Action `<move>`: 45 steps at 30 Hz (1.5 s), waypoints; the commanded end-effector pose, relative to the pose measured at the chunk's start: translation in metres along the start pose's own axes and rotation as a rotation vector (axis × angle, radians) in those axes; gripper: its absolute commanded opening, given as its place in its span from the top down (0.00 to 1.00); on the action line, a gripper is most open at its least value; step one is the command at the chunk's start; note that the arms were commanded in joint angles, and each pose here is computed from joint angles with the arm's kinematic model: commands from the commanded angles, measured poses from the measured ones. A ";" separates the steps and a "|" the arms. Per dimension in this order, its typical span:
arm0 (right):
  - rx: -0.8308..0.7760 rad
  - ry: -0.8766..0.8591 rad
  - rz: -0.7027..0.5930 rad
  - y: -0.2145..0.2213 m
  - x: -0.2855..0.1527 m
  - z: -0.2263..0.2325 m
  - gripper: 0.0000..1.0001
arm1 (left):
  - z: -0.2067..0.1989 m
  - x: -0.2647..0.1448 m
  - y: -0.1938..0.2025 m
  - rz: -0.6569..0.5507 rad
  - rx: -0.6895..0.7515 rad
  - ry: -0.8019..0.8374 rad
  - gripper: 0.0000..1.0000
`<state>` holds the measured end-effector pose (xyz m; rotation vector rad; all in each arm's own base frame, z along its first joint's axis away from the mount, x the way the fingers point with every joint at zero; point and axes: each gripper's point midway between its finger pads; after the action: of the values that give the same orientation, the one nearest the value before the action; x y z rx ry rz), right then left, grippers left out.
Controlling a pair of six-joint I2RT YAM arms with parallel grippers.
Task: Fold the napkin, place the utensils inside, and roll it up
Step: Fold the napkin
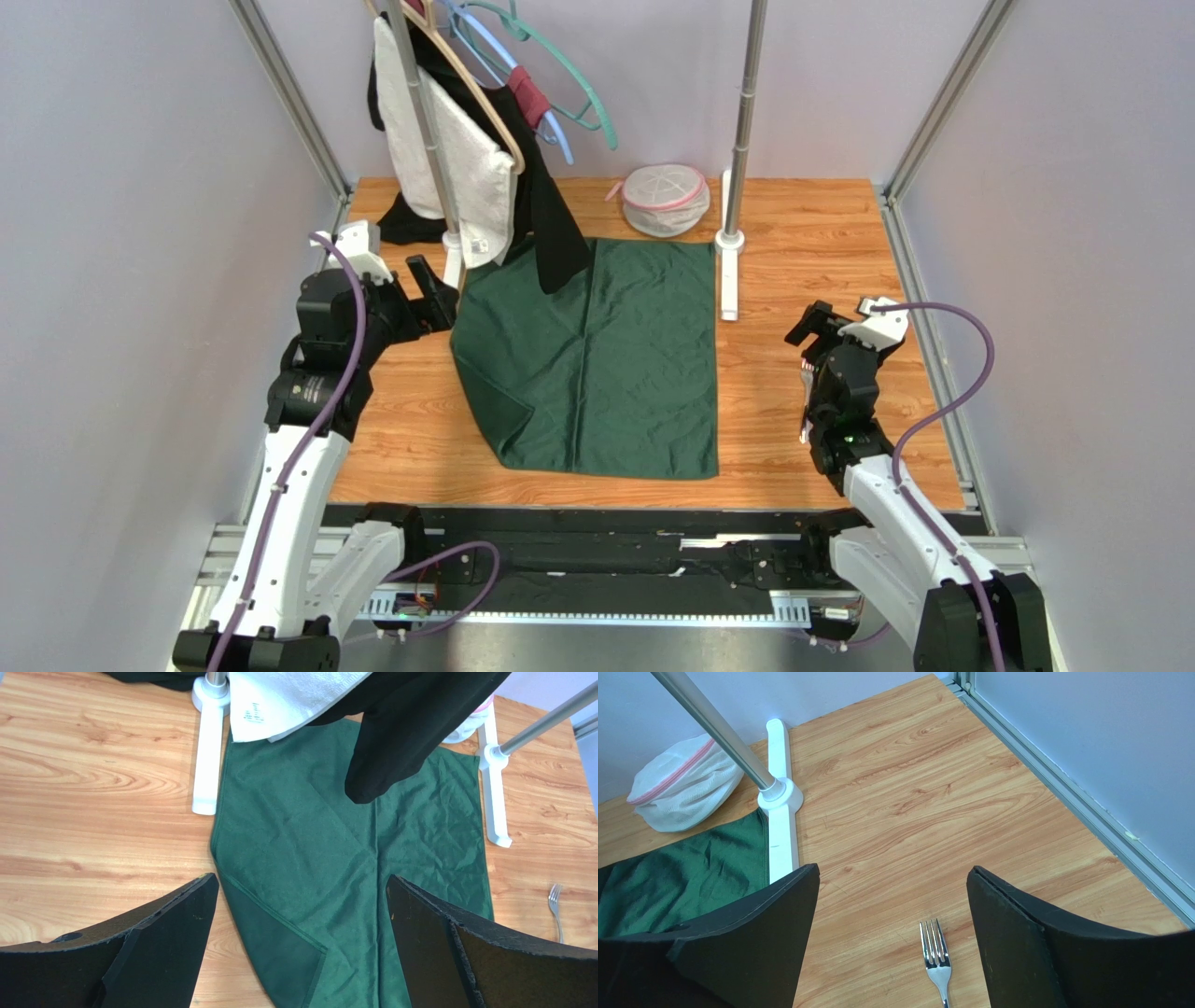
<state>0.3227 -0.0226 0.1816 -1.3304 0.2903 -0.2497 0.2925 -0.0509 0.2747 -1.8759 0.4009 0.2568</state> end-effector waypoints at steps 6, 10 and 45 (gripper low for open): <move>0.058 0.022 -0.059 -0.025 0.003 0.003 0.18 | 0.005 -0.003 0.007 -0.050 0.085 0.022 0.01; 0.062 0.025 -0.056 -0.024 0.003 0.002 0.18 | 0.007 0.003 0.021 0.007 0.091 0.006 0.05; 0.059 0.038 -0.018 -0.017 0.008 0.003 0.18 | -0.044 0.077 0.268 0.639 0.367 -0.140 0.51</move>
<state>0.3237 -0.0239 0.1718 -1.3117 0.3441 -0.2335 0.2589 -0.1849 0.0387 -1.2928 0.8905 0.6500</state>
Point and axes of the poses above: each gripper's point midway between its finger pads, its own x axis out along the fingers, its own z axis along the line the jaws close on, y = z × x
